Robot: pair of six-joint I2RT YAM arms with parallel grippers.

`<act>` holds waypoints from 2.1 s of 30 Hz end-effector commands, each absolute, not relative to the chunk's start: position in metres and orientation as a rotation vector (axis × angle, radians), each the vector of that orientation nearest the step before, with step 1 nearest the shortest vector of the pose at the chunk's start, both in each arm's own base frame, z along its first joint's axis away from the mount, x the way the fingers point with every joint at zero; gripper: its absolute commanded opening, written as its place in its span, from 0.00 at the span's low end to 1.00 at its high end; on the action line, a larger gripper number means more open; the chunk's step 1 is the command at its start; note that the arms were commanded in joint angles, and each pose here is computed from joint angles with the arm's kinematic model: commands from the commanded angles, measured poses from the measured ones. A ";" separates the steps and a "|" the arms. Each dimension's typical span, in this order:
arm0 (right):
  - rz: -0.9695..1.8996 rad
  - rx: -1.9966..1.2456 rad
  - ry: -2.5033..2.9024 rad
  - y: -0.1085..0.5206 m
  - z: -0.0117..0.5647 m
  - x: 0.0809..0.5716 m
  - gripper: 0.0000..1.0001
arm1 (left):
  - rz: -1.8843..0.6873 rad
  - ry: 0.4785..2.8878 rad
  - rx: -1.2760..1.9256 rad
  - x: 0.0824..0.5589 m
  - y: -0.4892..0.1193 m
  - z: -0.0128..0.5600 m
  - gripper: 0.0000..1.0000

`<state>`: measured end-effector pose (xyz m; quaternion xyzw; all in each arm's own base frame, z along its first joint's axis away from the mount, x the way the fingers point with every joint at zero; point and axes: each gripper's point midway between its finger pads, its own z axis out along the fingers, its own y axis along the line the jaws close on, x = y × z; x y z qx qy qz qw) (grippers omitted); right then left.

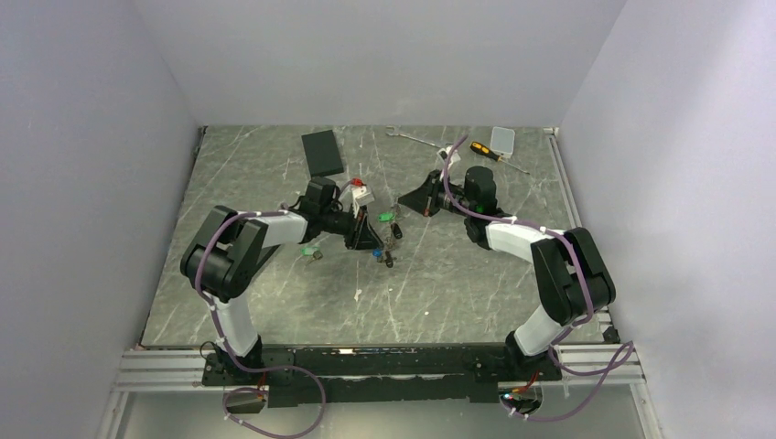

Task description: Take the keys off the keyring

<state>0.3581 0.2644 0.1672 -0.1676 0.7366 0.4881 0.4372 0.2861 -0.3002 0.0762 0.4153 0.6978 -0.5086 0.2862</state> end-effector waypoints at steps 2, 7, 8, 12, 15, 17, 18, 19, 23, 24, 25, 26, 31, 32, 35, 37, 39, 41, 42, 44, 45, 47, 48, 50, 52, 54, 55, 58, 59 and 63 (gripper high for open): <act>1.219 -0.457 1.723 0.269 0.195 0.358 0.00 | -1.370 1.799 1.118 0.288 -0.308 0.089 0.25; 1.215 -0.456 1.725 0.269 0.194 0.359 0.00 | -1.374 1.806 1.126 0.286 -0.311 0.085 0.27; 1.215 -0.454 1.725 0.269 0.195 0.359 0.00 | -1.375 1.809 1.126 0.285 -0.312 0.083 0.28; 1.214 -0.448 1.728 0.268 0.194 0.359 0.00 | -1.360 1.818 1.104 0.289 -0.313 0.079 0.33; 1.206 -0.434 1.730 0.267 0.194 0.359 0.00 | -1.347 1.840 1.054 0.290 -0.313 0.074 0.38; 1.197 -0.411 1.736 0.266 0.193 0.361 0.00 | -1.341 1.832 1.032 0.290 -0.314 0.072 0.39; 1.191 -0.397 1.739 0.266 0.192 0.362 0.00 | -1.334 1.828 1.022 0.289 -0.313 0.071 0.41; 1.188 -0.388 1.743 0.267 0.192 0.363 0.00 | -1.329 1.820 1.014 0.289 -0.313 0.071 0.41; 1.158 -0.361 1.752 0.277 0.193 0.364 0.00 | -1.298 1.835 0.959 0.299 -0.301 0.075 0.48; 1.153 -0.354 1.754 0.280 0.193 0.365 0.00 | -1.302 1.837 0.933 0.304 -0.295 0.077 0.50; 1.152 -0.338 1.763 0.283 0.192 0.367 0.00 | -1.312 1.837 0.912 0.306 -0.291 0.079 0.52; 1.153 -0.319 1.775 0.284 0.190 0.369 0.00 | -1.317 1.837 0.898 0.308 -0.286 0.080 0.55; 1.115 -0.184 1.904 0.290 0.170 0.390 0.00 | -1.311 1.811 0.895 0.307 -0.280 0.081 0.57; 1.108 -0.160 1.921 0.291 0.169 0.394 0.00 | -1.313 1.810 0.892 0.306 -0.280 0.080 0.57; 1.083 -0.114 1.944 0.291 0.166 0.403 0.00 | -1.310 1.822 0.872 0.310 -0.280 0.076 0.55; 1.052 -0.070 1.957 0.288 0.162 0.410 0.00 | -1.318 1.824 0.851 0.314 -0.279 0.075 0.55; 1.060 -0.064 1.972 0.290 0.158 0.412 0.00 | -1.331 1.827 0.835 0.317 -0.281 0.073 0.56; 1.062 -0.064 1.977 0.291 0.157 0.413 0.00 | -1.334 1.829 0.822 0.321 -0.281 0.071 0.57; 1.069 -0.066 1.976 0.292 0.156 0.413 0.00 | -1.331 1.826 0.812 0.324 -0.281 0.071 0.57; 1.073 -0.068 1.978 0.293 0.155 0.413 0.00 | -1.323 1.824 0.792 0.329 -0.280 0.069 0.58; 1.074 -0.071 1.977 0.293 0.155 0.413 0.00 | -1.317 1.823 0.778 0.333 -0.278 0.069 0.59; 1.079 -0.079 1.973 0.294 0.156 0.413 0.00 | -1.326 1.805 0.746 0.341 -0.273 0.068 0.63; 1.082 -0.080 1.971 0.294 0.156 0.412 0.00 | -1.332 1.784 0.733 0.344 -0.270 0.070 0.70; 1.090 -0.087 1.967 0.295 0.156 0.411 0.00 | -1.348 1.776 0.736 0.344 -0.269 0.066 0.78; 1.098 -0.095 1.964 0.296 0.157 0.410 0.00 | -1.367 1.776 0.757 0.343 -0.272 0.062 0.78; 1.105 -0.107 1.952 0.297 0.161 0.410 0.00 | -1.374 1.786 0.762 0.344 -0.273 0.056 0.78; 1.108 -0.114 1.947 0.297 0.163 0.409 0.00 | -1.369 1.792 0.761 0.344 -0.273 0.053 0.78; 1.115 -0.129 1.928 0.297 0.170 0.407 0.00 | -1.373 1.803 0.768 0.343 -0.273 0.046 0.77; 1.120 -0.132 1.919 0.298 0.173 0.406 0.00 | -1.385 1.806 0.769 0.342 -0.274 0.044 0.76; 1.120 -0.135 1.915 0.297 0.175 0.406 0.00 | -1.446 1.799 0.789 0.334 -0.278 0.045 0.70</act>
